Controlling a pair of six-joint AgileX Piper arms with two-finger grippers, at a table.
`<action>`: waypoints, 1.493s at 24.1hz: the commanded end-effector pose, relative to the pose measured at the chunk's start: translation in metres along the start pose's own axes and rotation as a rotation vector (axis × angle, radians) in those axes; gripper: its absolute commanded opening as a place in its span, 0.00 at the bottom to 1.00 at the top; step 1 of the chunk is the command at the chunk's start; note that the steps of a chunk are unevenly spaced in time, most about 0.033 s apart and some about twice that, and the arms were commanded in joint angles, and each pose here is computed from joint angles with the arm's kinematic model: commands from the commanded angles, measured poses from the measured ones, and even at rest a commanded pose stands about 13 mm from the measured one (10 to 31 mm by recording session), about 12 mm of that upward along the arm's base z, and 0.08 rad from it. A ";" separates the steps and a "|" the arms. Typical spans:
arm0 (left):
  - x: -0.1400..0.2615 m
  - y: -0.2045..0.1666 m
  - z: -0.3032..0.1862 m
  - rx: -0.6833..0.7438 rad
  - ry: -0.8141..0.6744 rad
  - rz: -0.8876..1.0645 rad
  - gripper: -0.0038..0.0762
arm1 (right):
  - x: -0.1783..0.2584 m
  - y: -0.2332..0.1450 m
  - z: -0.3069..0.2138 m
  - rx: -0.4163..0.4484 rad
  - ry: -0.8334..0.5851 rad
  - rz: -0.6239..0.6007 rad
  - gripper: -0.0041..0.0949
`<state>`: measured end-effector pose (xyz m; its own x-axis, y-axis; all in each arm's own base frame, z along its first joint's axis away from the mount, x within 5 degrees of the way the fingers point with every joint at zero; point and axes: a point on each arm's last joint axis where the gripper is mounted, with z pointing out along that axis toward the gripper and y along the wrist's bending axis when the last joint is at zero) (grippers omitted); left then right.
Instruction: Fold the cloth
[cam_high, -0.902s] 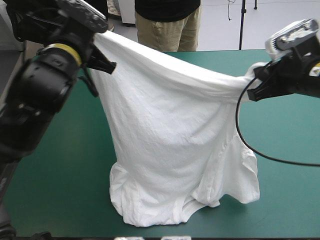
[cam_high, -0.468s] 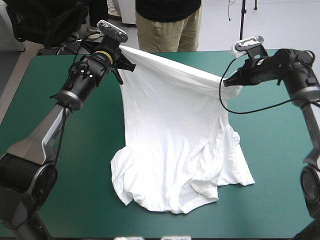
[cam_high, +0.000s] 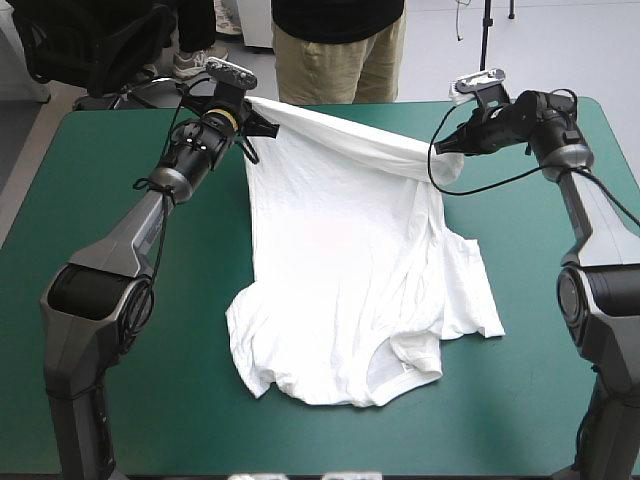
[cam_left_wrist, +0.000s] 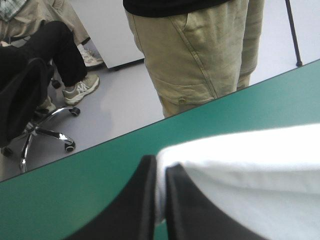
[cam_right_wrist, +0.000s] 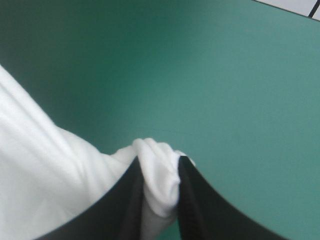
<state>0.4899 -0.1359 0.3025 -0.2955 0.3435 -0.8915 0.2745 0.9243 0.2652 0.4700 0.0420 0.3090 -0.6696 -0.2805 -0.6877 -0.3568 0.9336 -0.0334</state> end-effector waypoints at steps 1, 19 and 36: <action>-0.039 0.010 -0.024 -0.005 -0.157 -0.054 0.20 | -0.022 -0.009 -0.023 0.027 -0.124 0.019 0.56; -0.065 0.026 -0.139 0.111 0.225 0.034 0.53 | -0.044 0.017 -0.168 0.021 -0.145 -0.074 0.51; 0.113 -0.100 -0.305 0.763 0.610 0.239 0.50 | 0.080 0.087 -0.266 -0.160 -0.129 -0.003 0.42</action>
<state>0.1613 -0.1282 0.2852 -0.6093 0.6915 -0.3880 0.7760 0.6206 -0.1125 0.2204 0.0420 0.4279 -0.6569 -0.2757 -0.7017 -0.4652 0.8807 0.0895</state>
